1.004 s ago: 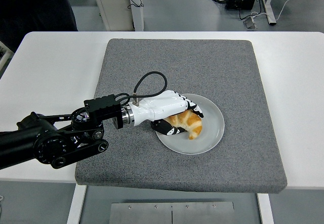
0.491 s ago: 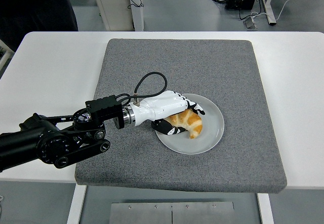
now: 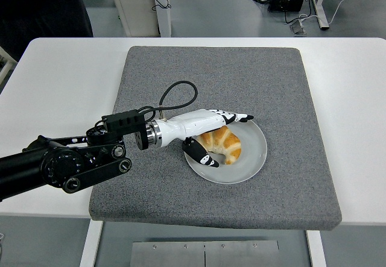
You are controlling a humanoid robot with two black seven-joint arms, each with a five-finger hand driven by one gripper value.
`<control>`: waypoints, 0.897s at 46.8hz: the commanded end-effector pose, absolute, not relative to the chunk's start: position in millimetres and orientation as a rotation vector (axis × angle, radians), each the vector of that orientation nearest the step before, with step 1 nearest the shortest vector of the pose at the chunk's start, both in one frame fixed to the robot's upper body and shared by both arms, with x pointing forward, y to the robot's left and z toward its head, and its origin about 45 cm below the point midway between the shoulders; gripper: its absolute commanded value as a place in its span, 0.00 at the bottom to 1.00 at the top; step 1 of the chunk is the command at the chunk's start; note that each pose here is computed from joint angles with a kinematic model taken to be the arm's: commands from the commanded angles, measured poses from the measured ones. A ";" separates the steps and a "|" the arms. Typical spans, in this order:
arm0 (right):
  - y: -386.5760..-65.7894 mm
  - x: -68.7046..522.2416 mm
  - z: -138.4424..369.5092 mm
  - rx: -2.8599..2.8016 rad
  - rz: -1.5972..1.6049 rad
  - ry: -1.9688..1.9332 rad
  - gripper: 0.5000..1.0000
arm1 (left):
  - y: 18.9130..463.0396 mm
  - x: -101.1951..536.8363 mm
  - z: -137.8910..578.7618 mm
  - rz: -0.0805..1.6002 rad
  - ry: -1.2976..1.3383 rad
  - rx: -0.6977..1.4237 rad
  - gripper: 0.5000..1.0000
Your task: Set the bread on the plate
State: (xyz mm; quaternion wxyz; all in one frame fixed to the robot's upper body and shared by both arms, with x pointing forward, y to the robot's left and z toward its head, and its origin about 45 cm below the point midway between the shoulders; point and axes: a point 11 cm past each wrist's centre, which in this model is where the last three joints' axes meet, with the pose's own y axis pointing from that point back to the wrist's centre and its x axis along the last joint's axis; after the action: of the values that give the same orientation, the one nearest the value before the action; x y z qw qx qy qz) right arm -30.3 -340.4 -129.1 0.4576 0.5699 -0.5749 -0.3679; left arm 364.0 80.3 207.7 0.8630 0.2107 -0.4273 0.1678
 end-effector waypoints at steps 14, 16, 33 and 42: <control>-340.5 -30.3 -129.1 1.404 -0.907 -1.417 1.00 | 86.1 385.8 237.9 0.541 -0.589 0.299 0.91; -340.3 -30.3 -129.2 1.405 -0.908 -1.416 1.00 | 87.5 387.1 239.0 0.555 -0.572 0.291 0.92; -340.5 -30.3 -129.1 1.404 -0.907 -1.417 1.00 | 106.1 418.2 274.1 0.833 -0.434 0.122 0.93; -340.4 -30.3 -129.1 1.404 -0.907 -1.417 1.00 | 125.3 436.2 271.7 1.024 -0.237 0.013 0.93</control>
State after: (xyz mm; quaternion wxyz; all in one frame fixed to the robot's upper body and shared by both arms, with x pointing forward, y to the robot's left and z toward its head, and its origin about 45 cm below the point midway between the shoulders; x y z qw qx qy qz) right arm -30.4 -340.4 -129.1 0.4576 0.5698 -0.5749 -0.3679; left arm 430.0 117.8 272.9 0.8771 0.0192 -0.1331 0.4611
